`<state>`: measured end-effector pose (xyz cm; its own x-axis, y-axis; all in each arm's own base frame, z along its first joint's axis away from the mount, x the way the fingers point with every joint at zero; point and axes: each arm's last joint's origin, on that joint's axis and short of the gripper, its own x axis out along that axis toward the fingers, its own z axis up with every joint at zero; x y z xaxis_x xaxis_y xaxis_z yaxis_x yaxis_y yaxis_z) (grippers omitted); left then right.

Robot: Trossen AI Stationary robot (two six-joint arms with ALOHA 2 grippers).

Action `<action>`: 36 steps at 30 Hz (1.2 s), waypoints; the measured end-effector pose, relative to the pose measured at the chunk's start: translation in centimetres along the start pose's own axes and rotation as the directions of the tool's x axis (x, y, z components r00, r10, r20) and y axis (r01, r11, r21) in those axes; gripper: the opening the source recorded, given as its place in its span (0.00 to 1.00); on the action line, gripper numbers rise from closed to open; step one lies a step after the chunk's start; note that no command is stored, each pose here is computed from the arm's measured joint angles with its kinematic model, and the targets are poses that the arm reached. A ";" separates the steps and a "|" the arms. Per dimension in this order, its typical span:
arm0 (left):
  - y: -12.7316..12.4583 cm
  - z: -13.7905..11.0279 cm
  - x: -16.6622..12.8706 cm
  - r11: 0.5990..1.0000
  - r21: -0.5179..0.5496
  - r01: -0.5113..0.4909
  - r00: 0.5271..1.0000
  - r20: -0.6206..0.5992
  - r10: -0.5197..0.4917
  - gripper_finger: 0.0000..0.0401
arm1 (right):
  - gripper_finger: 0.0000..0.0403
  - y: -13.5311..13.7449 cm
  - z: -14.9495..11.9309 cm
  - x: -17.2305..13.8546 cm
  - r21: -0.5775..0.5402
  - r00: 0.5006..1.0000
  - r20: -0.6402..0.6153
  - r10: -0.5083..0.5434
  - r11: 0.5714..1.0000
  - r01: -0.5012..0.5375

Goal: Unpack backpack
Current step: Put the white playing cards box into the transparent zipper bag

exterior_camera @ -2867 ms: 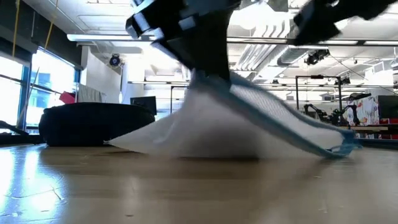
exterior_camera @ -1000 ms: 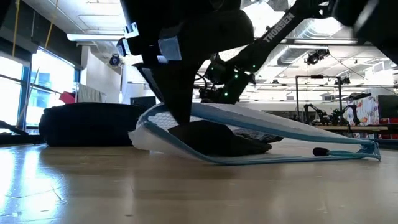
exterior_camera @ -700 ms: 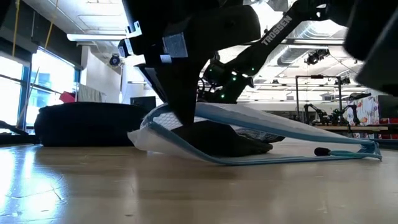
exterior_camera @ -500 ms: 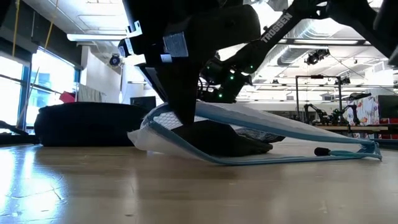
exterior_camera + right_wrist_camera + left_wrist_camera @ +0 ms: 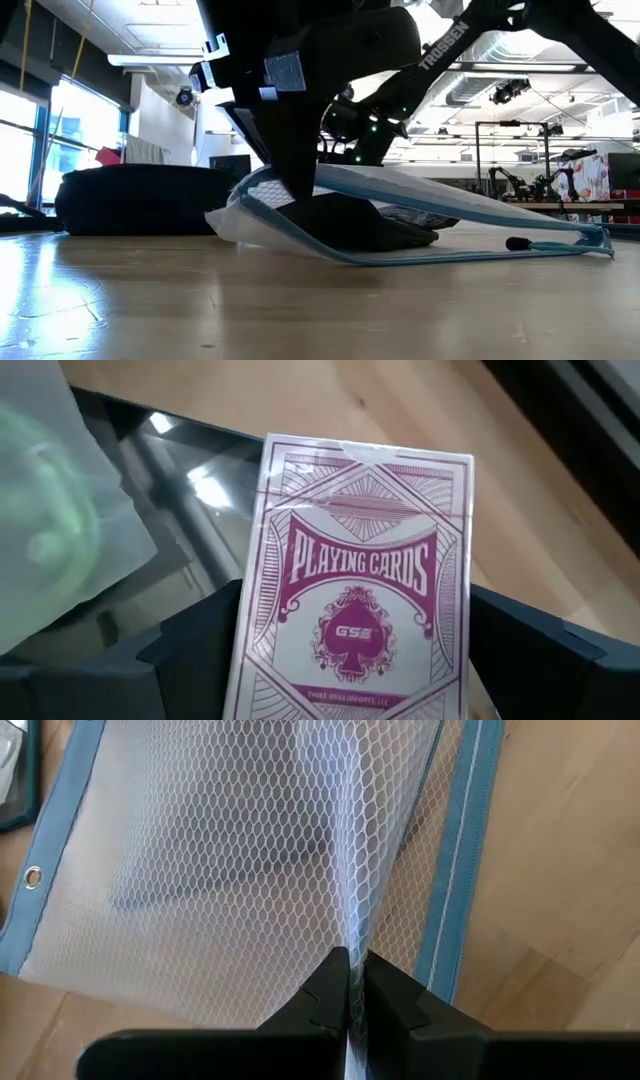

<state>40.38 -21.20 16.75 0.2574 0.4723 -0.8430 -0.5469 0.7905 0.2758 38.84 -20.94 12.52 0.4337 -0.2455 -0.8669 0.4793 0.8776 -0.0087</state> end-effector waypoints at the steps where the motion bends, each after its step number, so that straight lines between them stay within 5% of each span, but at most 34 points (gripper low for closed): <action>1: 0.0 0.0 0.0 1.000 0.000 0.000 1.000 0.000 0.000 0.00 | 0.82 0.0 -0.1 0.0 -0.002 1.000 -0.010 0.007 1.000 -0.007; 13: -0.1 -0.2 -0.2 0.999 -0.039 -0.010 1.000 0.028 0.011 0.00 | 0.70 0.3 -0.2 -0.9 -0.041 0.997 -0.042 -0.061 0.997 0.059; 23: -0.2 -0.8 -0.7 0.999 -0.029 -0.044 0.996 0.078 0.046 0.00 | 0.70 4.0 -0.9 -11.0 -0.190 0.986 -0.114 -0.119 0.977 0.095; 28: -0.4 -1.3 -1.1 0.997 -0.007 -0.072 0.990 0.123 0.072 0.00 | 0.70 7.7 -4.9 -17.2 -0.246 0.998 -0.057 -0.013 0.969 -0.001; 33: -0.3 -1.6 -1.4 0.995 0.003 -0.101 0.982 0.161 0.099 0.00 | 0.70 11.4 -12.8 -21.4 -0.194 0.991 -0.010 0.134 0.972 -0.134; 36: -0.3 -1.5 -1.4 0.994 -0.016 -0.111 0.975 0.194 0.112 0.00 | 0.70 14.3 -17.6 -22.5 -0.155 0.948 0.041 0.316 0.939 -0.306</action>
<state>38.97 -22.74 17.16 0.3444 0.6246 -0.7009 -0.5849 0.7267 0.3603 22.53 4.36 23.15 0.5934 0.0275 -0.8045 0.1991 0.9633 0.1798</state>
